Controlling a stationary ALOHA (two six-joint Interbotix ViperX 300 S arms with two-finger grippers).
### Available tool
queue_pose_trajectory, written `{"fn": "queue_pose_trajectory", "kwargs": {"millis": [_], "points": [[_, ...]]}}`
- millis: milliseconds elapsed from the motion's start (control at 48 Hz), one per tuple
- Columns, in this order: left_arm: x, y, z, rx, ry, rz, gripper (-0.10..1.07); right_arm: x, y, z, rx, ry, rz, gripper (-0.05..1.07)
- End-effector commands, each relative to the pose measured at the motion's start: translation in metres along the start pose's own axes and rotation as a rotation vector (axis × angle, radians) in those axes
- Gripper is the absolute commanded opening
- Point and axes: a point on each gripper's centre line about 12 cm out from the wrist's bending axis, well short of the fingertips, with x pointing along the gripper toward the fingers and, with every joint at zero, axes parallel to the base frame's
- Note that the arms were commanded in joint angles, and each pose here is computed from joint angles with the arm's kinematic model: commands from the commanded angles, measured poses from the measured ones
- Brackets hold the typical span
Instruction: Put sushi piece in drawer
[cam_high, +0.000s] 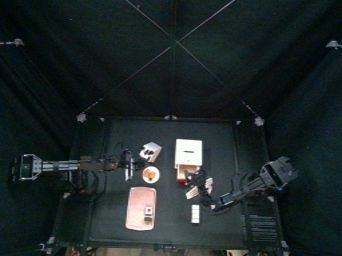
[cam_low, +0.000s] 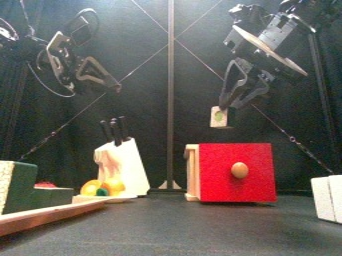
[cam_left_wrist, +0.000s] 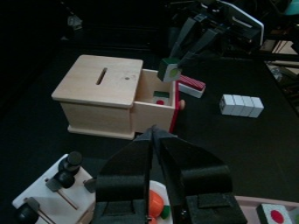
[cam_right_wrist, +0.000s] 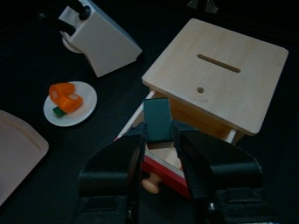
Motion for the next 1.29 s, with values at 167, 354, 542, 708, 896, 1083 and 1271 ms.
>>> {"fn": "queue_pose_trajectory", "kwargs": {"millis": [167, 354, 542, 708, 896, 1083, 1271], "points": [[0.001, 0.000, 0.006, 0.002, -0.021, -0.001, 0.53, -0.002, -0.003, 0.006, 0.045, 0.017, -0.013, 0.80], [0.001, 0.000, 0.006, 0.002, -0.021, -0.001, 0.53, -0.001, -0.004, 0.003, 0.046, 0.032, -0.027, 0.81], [0.001, 0.000, 0.006, 0.000, -0.021, -0.001, 0.53, -0.001, -0.004, 0.003, 0.045, 0.032, -0.027, 0.81], [0.001, 0.000, 0.006, 0.002, -0.021, -0.001, 0.53, -0.001, -0.004, 0.002, 0.046, 0.040, -0.026, 0.81], [0.001, 0.000, 0.006, 0.002, -0.021, -0.001, 0.53, -0.001, -0.004, 0.001, 0.045, 0.046, -0.028, 0.81], [0.001, 0.000, 0.006, 0.002, -0.021, -0.001, 0.53, 0.001, 0.005, -0.002, 0.036, 0.060, 0.014, 0.81], [0.001, 0.000, 0.006, 0.002, -0.021, -0.001, 0.53, 0.000, 0.031, -0.005, -0.014, 0.061, 0.156, 0.81]]}}
